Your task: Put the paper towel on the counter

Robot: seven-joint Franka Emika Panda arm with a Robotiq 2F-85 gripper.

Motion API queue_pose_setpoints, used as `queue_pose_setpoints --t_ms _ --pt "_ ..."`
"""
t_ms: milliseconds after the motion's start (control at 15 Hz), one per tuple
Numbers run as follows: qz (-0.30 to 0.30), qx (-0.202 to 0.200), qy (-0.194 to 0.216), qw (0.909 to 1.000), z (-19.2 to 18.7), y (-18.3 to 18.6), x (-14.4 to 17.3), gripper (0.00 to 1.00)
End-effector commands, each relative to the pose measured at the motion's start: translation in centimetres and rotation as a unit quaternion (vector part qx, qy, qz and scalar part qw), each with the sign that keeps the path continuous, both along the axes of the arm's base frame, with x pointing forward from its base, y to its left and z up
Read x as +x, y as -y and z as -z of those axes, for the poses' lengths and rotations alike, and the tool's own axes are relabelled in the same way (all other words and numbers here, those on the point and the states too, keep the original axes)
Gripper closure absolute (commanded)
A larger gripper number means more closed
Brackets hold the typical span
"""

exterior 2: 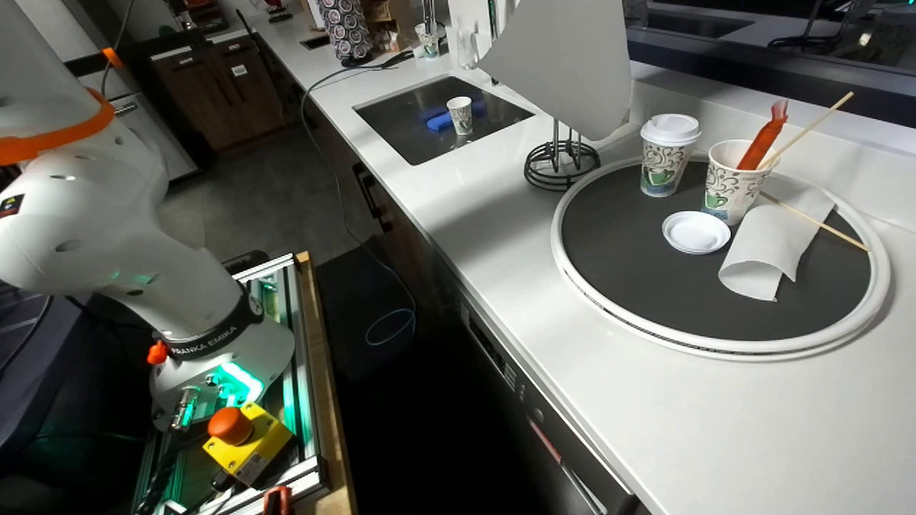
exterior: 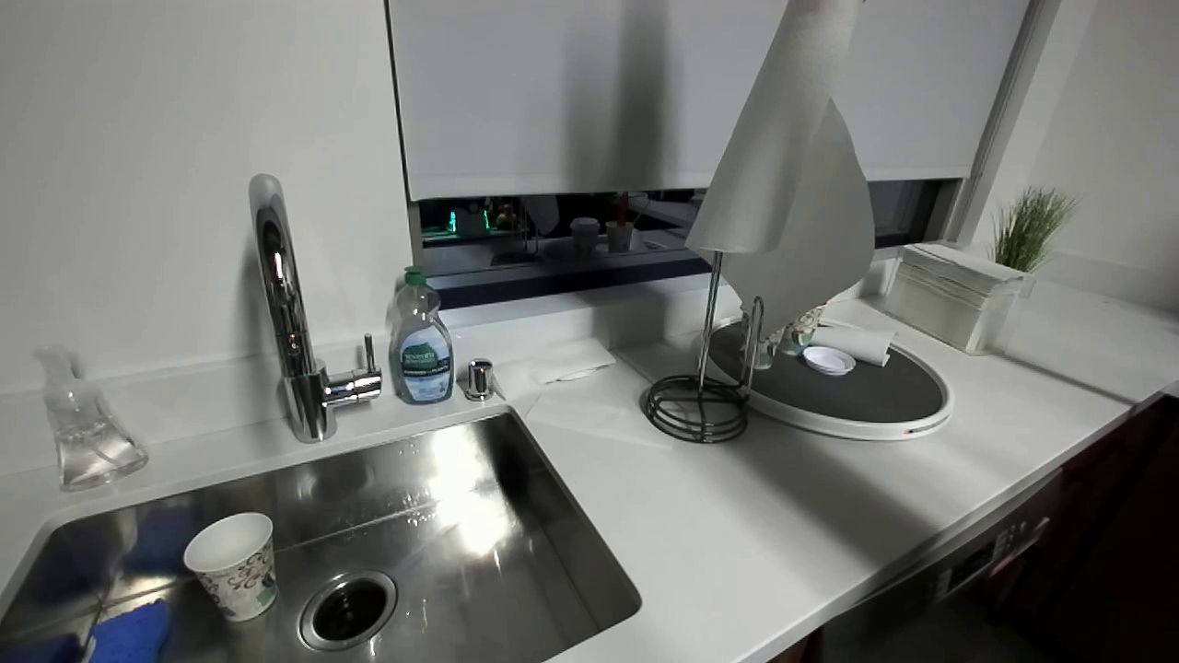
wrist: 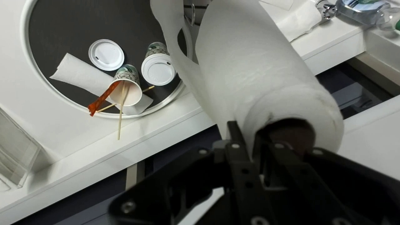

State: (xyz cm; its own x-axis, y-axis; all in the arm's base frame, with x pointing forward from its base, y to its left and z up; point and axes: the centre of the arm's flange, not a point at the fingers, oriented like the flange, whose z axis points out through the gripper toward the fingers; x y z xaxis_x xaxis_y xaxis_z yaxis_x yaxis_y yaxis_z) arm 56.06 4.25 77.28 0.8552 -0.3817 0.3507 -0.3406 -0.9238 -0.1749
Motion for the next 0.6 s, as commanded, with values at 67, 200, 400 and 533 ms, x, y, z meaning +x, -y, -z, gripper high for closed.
queue_pose_setpoints --t_ms 67,200,400,533 --pt "0.0 0.003 -0.023 0.9997 1.4 -1.2 1.2 0.97" --pt "0.001 0.0 -0.03 0.9996 2.1 -1.4 1.6 0.97" --pt "0.003 0.003 -0.028 0.9996 2.3 -1.7 1.9 0.62" --pt "0.003 0.005 -0.026 0.9997 2.0 -2.0 1.7 0.48"
